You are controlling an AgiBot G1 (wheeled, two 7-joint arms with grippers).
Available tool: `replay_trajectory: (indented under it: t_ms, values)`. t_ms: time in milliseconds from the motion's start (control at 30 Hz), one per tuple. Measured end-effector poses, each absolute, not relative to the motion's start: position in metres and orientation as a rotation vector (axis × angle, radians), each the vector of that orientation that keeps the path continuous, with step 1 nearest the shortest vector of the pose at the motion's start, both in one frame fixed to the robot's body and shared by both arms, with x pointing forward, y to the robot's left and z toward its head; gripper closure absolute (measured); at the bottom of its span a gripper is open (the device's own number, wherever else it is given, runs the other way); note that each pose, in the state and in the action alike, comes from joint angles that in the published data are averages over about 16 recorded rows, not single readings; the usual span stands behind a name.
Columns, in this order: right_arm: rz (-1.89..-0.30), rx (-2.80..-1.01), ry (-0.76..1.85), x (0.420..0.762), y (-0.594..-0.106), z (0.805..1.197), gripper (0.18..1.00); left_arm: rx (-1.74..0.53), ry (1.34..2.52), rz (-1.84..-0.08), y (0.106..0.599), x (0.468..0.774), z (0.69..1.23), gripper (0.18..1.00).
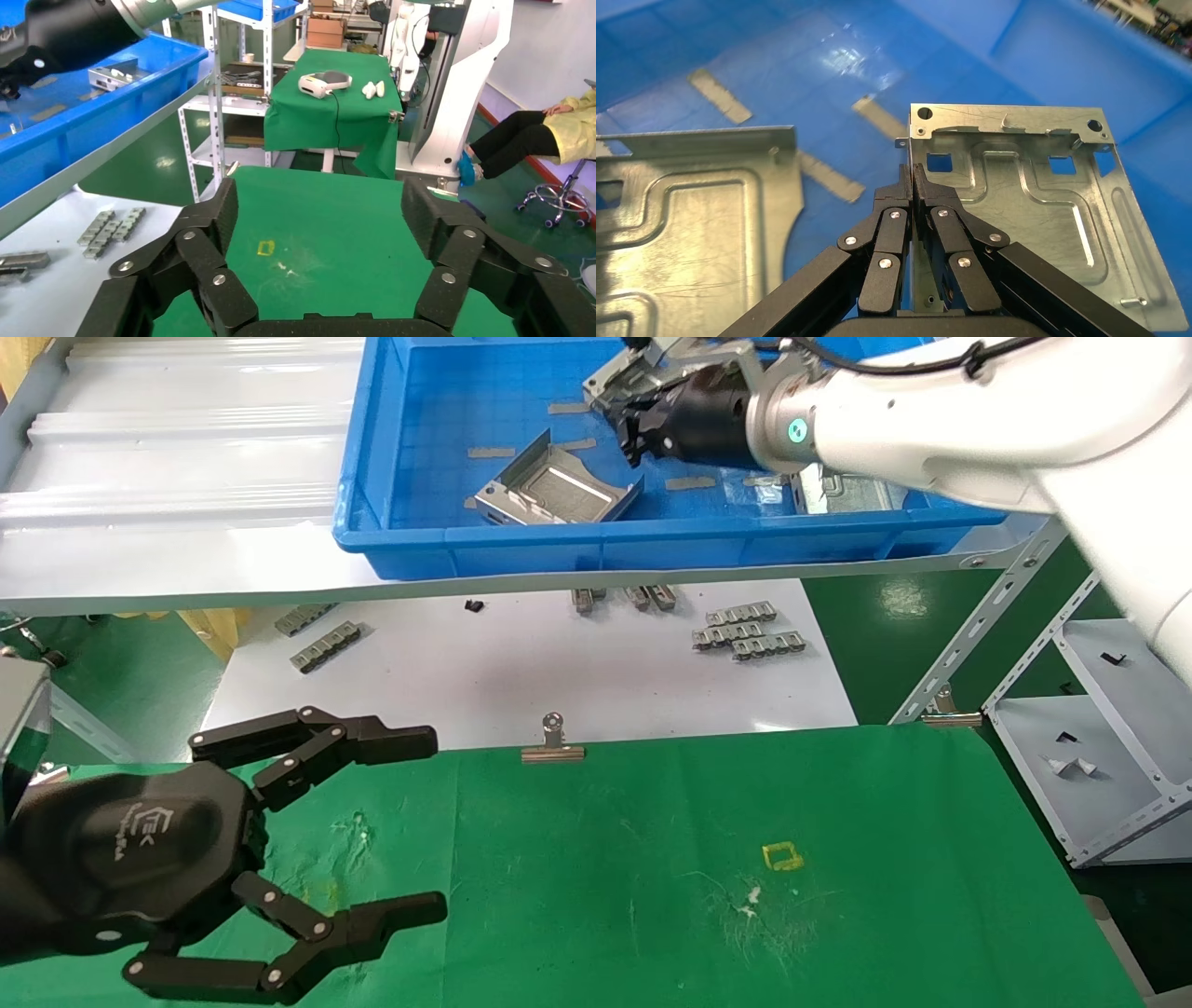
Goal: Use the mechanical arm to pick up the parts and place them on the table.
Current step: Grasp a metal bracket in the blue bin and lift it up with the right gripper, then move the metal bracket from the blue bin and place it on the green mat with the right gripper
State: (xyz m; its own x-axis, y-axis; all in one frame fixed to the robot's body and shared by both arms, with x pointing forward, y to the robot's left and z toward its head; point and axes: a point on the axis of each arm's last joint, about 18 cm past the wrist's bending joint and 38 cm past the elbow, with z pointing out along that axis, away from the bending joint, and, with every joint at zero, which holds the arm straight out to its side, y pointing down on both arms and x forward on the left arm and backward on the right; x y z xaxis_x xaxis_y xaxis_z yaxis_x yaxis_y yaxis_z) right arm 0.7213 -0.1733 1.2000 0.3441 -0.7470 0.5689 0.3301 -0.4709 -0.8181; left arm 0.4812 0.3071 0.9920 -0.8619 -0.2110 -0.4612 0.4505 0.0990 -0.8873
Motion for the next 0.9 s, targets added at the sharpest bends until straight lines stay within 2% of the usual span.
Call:
replay_trajectory:
  t_ms: [200, 433, 700, 900]
  values:
    - [-1.308, -1.613, 0.269, 0.691, -0.197, 1.225, 0.984, 0.234, 1.903, -1.814, 0.307, 0.481, 0.992, 0.296]
    - [-1.191, -1.709, -0.02, 0.626, -0.231, 1.229, 0.986, 0.234, 1.903, -1.814, 0.307, 0.481, 0.992, 0.222]
    - [-1.059, -1.872, -0.405, 0.551, -0.275, 1.184, 0.986, 0.234, 1.903, -1.814, 0.307, 0.481, 0.992, 0.189]
    - [-0.973, -2.026, -0.526, 0.524, -0.307, 1.13, 0.986, 0.234, 1.903, -1.814, 0.307, 0.481, 0.992, 0.184]
